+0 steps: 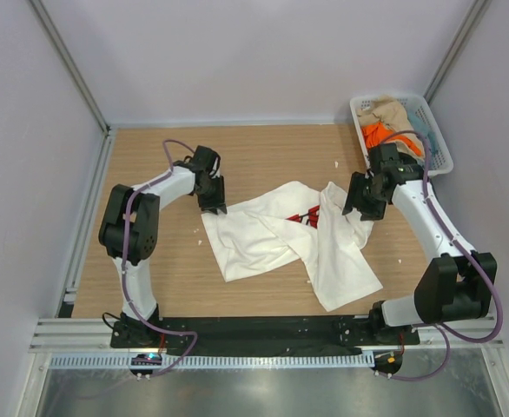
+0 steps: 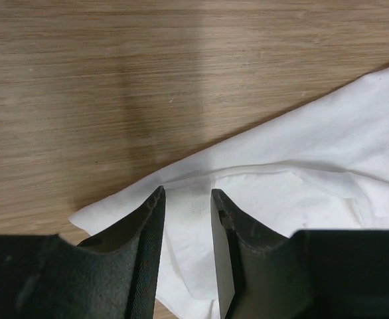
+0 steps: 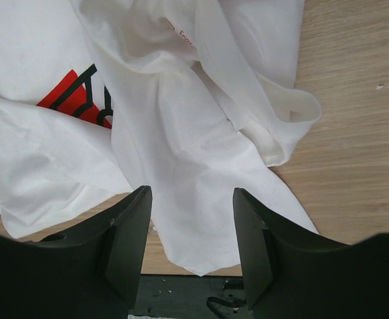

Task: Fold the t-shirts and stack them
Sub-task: Flatten the tshirt out

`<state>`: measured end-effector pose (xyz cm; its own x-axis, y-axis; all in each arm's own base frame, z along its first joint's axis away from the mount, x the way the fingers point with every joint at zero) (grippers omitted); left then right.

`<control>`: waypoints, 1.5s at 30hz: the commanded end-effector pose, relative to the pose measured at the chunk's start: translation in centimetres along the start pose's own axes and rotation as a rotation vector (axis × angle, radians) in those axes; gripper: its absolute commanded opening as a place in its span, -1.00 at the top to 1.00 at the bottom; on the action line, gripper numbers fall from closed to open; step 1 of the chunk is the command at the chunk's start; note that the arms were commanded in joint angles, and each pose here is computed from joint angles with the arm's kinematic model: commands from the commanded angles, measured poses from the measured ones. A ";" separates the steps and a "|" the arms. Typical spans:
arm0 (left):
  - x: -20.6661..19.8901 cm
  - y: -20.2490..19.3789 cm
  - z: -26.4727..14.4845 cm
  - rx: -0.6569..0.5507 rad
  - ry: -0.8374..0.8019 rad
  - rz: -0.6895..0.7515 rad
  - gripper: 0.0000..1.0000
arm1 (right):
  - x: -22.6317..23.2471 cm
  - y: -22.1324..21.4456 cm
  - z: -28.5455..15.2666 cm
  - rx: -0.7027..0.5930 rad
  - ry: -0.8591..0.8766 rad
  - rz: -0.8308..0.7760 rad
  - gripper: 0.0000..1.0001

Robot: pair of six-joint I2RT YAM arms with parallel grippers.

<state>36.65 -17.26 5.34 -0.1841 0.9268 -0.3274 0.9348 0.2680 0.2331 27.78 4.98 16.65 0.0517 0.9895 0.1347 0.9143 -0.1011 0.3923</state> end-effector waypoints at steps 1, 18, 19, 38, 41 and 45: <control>0.0 1.3 -0.7 -0.074 0.023 -0.002 0.28 | 0.2 0.0 0.2 -0.012 0.022 -0.024 -0.15; -0.8 1.3 -0.3 -0.059 -0.011 -0.034 0.52 | 0.3 -1.0 1.0 0.015 0.045 -0.029 -0.15; -0.7 1.4 -0.4 -0.066 -0.007 -0.034 0.56 | 0.4 -1.0 1.0 0.016 0.048 -0.030 -0.15; 2.1 4.0 -11.7 -0.411 0.097 -0.056 1.00 | 6.1 -5.4 7.4 0.158 0.200 0.009 0.14; 4.0 4.5 -14.4 -0.458 0.113 -0.089 1.00 | 7.4 -5.3 8.9 0.162 0.214 0.009 0.19; 6.9 5.8 -17.7 -0.524 0.122 -0.144 1.00 | 9.4 -3.6 11.7 0.167 0.228 0.032 0.28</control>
<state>36.01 -8.32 19.79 -0.3021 0.8920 -0.3364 0.6678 0.4498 0.5931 26.12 13.44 5.60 0.0054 0.9554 0.2953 0.9853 -0.0555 0.1616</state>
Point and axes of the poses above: each gripper's point midway between its finger pads, its own z axis out along the fingers, its own x axis along the line the jaws close on, y = z × x, the point moved 3 cm from there along -z, back along the fingers, and after that the axes turned 11 degrees about -z, right-handed, at the moved point
